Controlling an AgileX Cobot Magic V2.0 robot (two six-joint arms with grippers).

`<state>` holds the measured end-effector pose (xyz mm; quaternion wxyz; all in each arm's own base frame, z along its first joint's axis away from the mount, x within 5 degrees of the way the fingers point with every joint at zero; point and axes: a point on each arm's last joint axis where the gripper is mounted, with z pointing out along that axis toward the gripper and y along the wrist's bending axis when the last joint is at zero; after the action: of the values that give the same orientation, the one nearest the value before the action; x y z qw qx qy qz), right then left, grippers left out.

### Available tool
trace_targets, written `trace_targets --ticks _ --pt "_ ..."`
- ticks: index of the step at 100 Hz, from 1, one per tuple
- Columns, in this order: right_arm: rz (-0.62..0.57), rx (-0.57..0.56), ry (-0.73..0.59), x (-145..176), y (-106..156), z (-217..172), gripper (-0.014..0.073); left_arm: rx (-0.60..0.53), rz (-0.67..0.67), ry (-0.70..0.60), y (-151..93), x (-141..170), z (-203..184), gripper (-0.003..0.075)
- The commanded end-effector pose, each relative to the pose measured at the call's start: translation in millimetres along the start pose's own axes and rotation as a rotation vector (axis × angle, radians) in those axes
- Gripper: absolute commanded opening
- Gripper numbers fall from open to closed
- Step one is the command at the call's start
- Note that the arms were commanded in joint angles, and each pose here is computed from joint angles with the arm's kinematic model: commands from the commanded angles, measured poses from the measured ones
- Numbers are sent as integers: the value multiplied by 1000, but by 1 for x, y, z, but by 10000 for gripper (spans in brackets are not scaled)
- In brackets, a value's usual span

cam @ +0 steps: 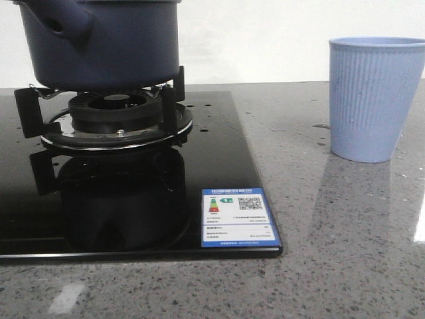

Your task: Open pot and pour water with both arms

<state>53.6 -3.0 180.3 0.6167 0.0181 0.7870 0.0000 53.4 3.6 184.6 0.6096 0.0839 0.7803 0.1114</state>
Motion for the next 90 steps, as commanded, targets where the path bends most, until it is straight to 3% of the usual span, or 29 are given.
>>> trace_targets --ticks 1,17,44,50,63,90 --pt "-11 2 -7 6 0 2 -69 -18 -19 -67 0 -2 -1 -20" --pt "-187 29 -124 -5 -2 1 -69 -18 -19 -67 0 -2 -1 -20" --pt "-183 -71 -485 -35 10 -9 -69 -20 -21 -74 1 -3 -1 -20" --pt "-128 -95 -539 -40 11 -12 -69 -21 -42 -96 1 -5 -1 -20" --pt "153 -165 -595 -46 10 -15 -69 -19 -157 -181 2 -12 -2 -20" --pt "322 -157 -510 -40 6 -11 -69 -65 -423 -392 12 -28 -7 -20"
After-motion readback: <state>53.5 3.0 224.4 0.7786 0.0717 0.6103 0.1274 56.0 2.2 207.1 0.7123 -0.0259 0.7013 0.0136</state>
